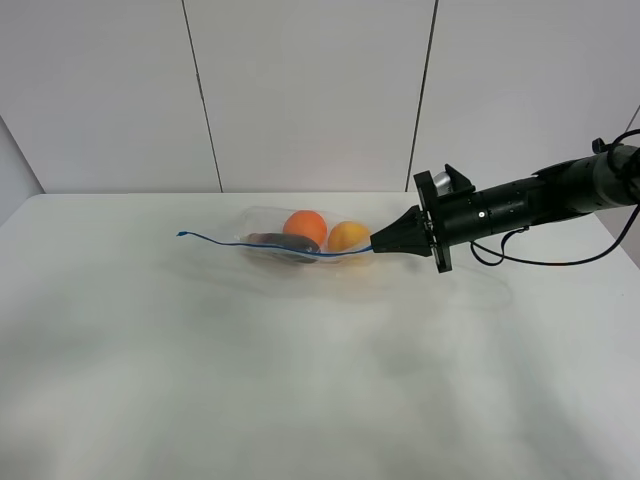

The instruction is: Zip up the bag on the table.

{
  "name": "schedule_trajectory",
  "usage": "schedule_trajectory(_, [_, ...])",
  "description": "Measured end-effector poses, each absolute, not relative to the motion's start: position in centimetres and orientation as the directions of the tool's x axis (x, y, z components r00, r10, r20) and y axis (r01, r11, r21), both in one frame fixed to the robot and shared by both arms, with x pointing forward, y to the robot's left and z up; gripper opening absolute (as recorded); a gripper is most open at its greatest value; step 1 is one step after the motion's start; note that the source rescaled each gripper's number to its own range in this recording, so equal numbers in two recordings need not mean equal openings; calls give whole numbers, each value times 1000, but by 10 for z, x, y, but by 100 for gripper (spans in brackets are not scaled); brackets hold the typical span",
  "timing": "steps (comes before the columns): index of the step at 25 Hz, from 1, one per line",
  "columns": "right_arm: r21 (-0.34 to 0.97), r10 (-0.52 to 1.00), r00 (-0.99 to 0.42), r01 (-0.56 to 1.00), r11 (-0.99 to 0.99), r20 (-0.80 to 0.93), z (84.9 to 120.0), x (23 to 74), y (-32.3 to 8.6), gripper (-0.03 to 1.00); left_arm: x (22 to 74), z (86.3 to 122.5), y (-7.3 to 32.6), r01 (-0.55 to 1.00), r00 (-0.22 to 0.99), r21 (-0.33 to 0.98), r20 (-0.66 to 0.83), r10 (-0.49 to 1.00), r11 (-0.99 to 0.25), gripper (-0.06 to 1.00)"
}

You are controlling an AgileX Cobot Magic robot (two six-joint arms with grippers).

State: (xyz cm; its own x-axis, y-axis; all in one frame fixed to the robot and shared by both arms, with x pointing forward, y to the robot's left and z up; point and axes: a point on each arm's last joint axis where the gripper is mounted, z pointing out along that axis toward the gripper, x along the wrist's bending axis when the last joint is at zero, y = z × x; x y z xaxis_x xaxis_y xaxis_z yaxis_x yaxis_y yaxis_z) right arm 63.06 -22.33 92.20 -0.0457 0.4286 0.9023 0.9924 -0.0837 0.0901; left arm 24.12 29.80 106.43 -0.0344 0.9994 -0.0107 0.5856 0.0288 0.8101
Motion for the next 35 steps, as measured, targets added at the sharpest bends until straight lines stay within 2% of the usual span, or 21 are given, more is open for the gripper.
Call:
schedule_trajectory(4, [89,429,-45,992,-84,902,922,631,-223,1,221,1063,296,485,-33,874,-7,999,22,100])
schedule_trajectory(7, [77,427,-32,993,-90,904,922,631,-223,7,221,1063,296,483,-32,875,-7,999,22,100])
schedule_trajectory(10, [74,434,-31,994,-84,901,921,630,-224,31,221,1063,296,483,-32,875,-7,999,22,100])
schedule_trajectory(12, [72,438,-32,995,-76,898,921,629,-224,61,221,1063,296,482,-32,876,-7,999,22,100])
schedule_trajectory(14, [68,445,-29,995,-70,895,920,629,-224,84,221,1063,296,482,-32,876,-7,999,22,100])
schedule_trajectory(16, [63,460,-30,996,-57,887,921,627,-224,94,221,1063,296,482,-32,876,-7,999,22,100])
schedule_trajectory(22, [90,647,-99,995,48,756,948,638,-236,99,221,1063,296,482,-32,876,-7,999,22,100])
schedule_trajectory(28, [140,907,-189,979,146,378,987,664,-242,100,221,1063,296,482,-32,876,-7,999,22,100])
schedule_trajectory(32, [186,969,-222,962,200,105,1009,674,-238,100,221,1063,296,482,-32,876,-7,999,22,100])
schedule_trajectory(35, [203,979,-204,960,195,27,1016,678,-245,100,221,1063,296,483,-32,875,-7,999,22,100])
